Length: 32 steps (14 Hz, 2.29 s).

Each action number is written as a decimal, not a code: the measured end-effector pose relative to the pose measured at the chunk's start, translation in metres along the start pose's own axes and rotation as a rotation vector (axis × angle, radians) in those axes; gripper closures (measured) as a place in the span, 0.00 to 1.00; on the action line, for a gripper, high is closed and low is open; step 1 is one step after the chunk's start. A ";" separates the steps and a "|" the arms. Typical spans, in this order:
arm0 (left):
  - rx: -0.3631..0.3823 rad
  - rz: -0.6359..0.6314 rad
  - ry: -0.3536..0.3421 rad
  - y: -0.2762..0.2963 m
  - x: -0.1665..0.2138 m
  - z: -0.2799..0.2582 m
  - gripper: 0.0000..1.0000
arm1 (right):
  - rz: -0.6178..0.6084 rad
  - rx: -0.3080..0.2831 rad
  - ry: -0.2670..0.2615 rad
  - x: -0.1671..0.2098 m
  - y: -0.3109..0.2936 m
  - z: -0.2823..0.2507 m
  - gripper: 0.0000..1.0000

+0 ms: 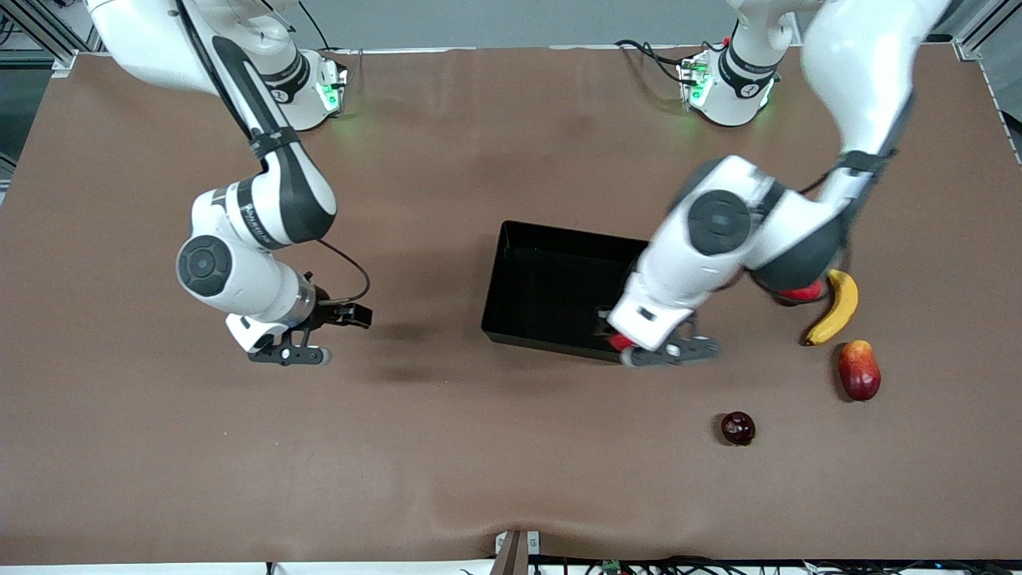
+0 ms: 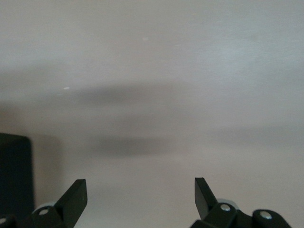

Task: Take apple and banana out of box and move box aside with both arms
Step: 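Carry the apple beside the mangosteen while the right gripper reaches the tray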

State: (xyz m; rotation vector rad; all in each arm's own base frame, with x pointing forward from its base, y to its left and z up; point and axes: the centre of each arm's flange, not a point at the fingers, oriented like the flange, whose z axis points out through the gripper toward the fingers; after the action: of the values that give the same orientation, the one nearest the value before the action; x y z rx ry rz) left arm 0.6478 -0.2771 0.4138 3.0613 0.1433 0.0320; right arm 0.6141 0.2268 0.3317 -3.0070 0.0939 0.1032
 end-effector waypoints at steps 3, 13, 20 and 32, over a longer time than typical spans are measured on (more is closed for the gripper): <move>0.018 0.043 -0.065 -0.122 0.036 0.017 0.20 | 0.011 0.004 0.004 -0.031 -0.077 0.003 0.00; -0.046 0.155 -0.081 -0.293 0.060 0.135 0.20 | 0.035 -0.010 -0.014 -0.102 -0.225 0.111 0.00; -0.052 0.249 -0.032 -0.311 0.065 0.178 0.20 | 0.069 -0.006 -0.008 -0.102 -0.232 0.138 0.46; -0.067 0.363 0.071 -0.327 0.093 0.189 0.20 | 0.156 -0.051 -0.028 -0.065 -0.191 0.085 0.96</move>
State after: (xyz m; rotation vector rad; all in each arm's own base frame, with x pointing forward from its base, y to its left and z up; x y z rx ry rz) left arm 0.7145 0.0424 0.2016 2.9752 -0.4017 0.1625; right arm 0.5567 0.4312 0.2766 -3.0438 0.3283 0.1653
